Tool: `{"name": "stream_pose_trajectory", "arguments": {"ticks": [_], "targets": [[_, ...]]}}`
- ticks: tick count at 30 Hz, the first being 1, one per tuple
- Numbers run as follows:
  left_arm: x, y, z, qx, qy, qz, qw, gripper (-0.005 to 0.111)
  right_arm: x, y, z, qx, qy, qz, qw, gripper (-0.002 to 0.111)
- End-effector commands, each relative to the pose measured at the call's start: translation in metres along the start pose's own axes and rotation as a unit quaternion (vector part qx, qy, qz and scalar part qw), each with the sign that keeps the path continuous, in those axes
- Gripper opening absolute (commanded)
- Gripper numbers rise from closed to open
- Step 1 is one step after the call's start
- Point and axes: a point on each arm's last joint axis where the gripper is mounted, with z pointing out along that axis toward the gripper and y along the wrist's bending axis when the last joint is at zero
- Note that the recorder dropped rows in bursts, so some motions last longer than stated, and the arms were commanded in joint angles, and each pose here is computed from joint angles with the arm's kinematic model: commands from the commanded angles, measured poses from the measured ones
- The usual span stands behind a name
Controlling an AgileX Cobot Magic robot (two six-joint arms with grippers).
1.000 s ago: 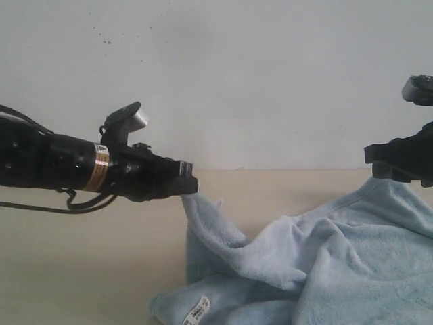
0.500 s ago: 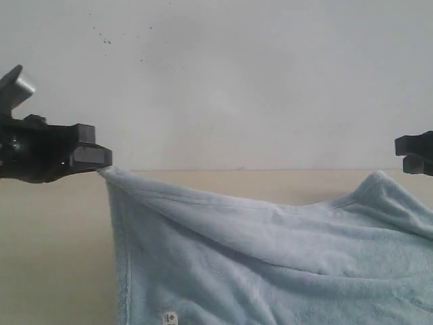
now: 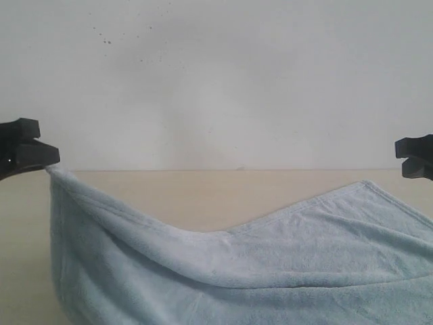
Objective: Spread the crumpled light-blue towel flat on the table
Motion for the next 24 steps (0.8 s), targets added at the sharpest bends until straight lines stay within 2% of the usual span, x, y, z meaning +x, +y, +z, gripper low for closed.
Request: {"name": "stream_pose_trajectory", "arguments": {"ticks": [1, 7, 12, 14, 16, 18, 19, 20, 21, 24], "targets": [[-0.011, -0.017, -0.012, 0.041, -0.01, 0.007, 0.999, 0.014, -0.002, -0.005, 0.004, 0.013, -0.012, -0.008, 1.0, 0.042], [-0.012, -0.016, -0.013, 0.034, -0.016, 0.008, 0.999, 0.014, 0.006, -0.019, 0.047, 0.025, 0.026, -0.019, 0.999, 0.042], [-0.015, -0.009, -0.012, -0.005, -0.036, 0.006, 0.999, 0.014, -0.013, -0.026, 0.079, 0.023, 0.028, -0.039, 0.999, 0.042], [-0.012, -0.003, -0.005, -0.006, -0.023, -0.003, 1.0, 0.014, -0.028, -0.028, 0.094, 0.017, 0.025, -0.038, 0.999, 0.042], [-0.003, 0.001, 0.007, 0.022, 0.012, -0.015, 1.0, 0.014, -0.035, -0.031, 0.106, 0.017, 0.049, -0.039, 0.998, 0.041], [0.006, -0.001, 0.014, 0.067, 0.051, -0.027, 0.996, 0.014, -0.035, -0.034, 0.108, 0.032, 0.058, -0.04, 0.997, 0.028], [0.01, -0.005, 0.015, 0.102, 0.071, -0.023, 0.992, 0.014, -0.035, -0.033, 0.104, 0.029, 0.066, -0.059, 0.996, 0.007], [0.011, -0.008, 0.014, 0.117, 0.078, -0.019, 0.99, 0.014, -0.035, -0.032, 0.101, 0.026, 0.07, -0.063, 0.995, 0.0], [0.012, -0.011, 0.012, 0.132, 0.083, -0.019, 0.988, 0.017, -0.038, -0.029, 0.094, 0.019, 0.07, -0.059, 0.996, 0.0], [0.025, -0.012, 0.008, 0.134, 0.096, -0.027, 0.986, 0.023, -0.042, -0.017, 0.072, -0.013, 0.061, -0.04, 0.997, 0.0]]}}
